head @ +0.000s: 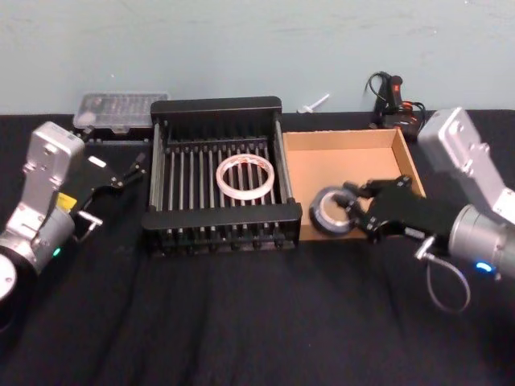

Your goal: Pick up the white tape and place it into the black box , Pick up the silver tape and place it into the brown box.

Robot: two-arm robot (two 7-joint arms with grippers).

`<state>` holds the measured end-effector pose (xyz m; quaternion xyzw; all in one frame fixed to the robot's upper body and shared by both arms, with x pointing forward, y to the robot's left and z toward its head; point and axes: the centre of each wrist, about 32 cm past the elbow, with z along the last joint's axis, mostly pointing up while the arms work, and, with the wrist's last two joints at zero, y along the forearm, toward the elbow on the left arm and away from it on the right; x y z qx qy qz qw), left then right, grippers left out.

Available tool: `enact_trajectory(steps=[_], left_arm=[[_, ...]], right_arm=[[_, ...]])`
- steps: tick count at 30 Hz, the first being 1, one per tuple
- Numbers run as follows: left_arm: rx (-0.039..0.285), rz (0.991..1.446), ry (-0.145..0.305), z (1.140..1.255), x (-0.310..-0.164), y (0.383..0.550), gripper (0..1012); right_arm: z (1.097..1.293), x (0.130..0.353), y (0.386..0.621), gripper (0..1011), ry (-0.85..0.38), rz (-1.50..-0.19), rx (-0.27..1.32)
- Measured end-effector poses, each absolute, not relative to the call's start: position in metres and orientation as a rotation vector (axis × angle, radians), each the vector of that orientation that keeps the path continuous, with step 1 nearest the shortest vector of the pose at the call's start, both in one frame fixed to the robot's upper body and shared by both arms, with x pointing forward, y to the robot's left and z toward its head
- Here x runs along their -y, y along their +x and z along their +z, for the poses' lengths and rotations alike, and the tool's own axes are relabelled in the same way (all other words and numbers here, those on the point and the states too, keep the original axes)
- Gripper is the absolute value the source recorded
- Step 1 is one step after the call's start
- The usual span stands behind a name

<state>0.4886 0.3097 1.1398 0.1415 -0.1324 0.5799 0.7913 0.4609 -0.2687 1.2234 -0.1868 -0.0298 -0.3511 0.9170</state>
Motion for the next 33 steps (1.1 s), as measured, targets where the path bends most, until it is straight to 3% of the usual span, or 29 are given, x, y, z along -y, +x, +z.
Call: enact_trajectory(steps=[12,21,33], left_arm=[[0.285,1.248,0.304,1.14,-0.31,0.489,1001],[0.285,1.248,0.305,1.14,-0.31,0.489,1001],[0.285,1.248,0.304,1.14,-0.31,0.489,1001]], right_arm=[[1.229,0.279,0.484,174,-0.365,-0.906,0.065],[1.232,0.271,0.518,174,-0.377,-0.99,0.04],[1.221,0.255,0.575,174,-0.419,-1.056,-0.032]])
